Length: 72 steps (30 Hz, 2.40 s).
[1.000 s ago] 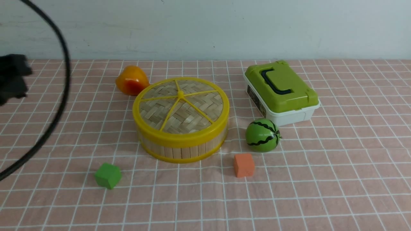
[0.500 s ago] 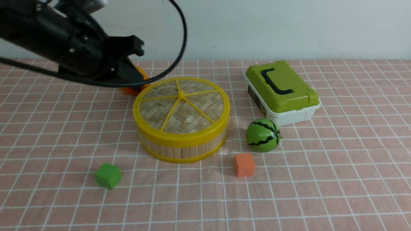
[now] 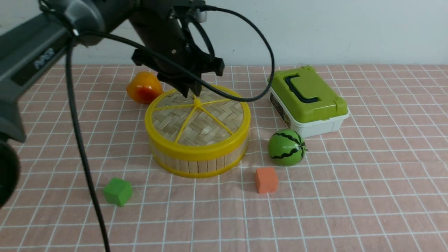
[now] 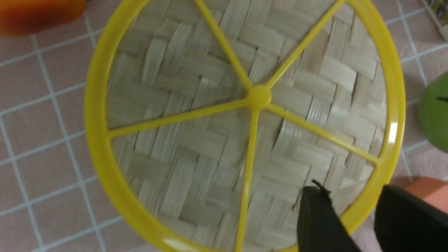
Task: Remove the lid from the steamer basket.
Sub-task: Use the left arm to lift the lid of the steamer, then use the left arm to place the steamer lid on the table
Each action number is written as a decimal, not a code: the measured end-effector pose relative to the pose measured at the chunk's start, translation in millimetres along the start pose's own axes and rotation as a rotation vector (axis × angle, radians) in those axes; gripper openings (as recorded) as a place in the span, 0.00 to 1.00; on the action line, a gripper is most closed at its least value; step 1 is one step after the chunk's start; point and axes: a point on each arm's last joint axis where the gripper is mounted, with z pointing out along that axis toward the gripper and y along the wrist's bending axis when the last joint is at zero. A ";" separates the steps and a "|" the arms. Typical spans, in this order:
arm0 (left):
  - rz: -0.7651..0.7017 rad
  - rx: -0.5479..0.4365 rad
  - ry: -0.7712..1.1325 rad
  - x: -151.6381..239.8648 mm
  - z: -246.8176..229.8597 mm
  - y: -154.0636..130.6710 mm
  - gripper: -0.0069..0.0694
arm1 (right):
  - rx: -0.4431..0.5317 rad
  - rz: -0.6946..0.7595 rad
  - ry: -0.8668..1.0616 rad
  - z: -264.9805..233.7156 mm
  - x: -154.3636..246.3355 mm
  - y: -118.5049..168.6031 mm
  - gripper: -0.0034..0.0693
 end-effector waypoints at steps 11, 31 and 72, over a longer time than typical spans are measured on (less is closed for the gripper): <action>0.011 -0.043 -0.031 -10.9 56.7 5.0 0.61 | 0.000 0.000 0.000 0.0 0.0 0.0 0.38; -0.040 -0.100 -0.001 -6.3 82.2 10.8 0.21 | 0.000 0.000 0.000 0.0 0.0 0.0 0.38; -0.425 -0.422 -0.063 60.3 71.2 193.7 0.22 | 0.000 0.000 0.000 0.0 0.0 0.0 0.38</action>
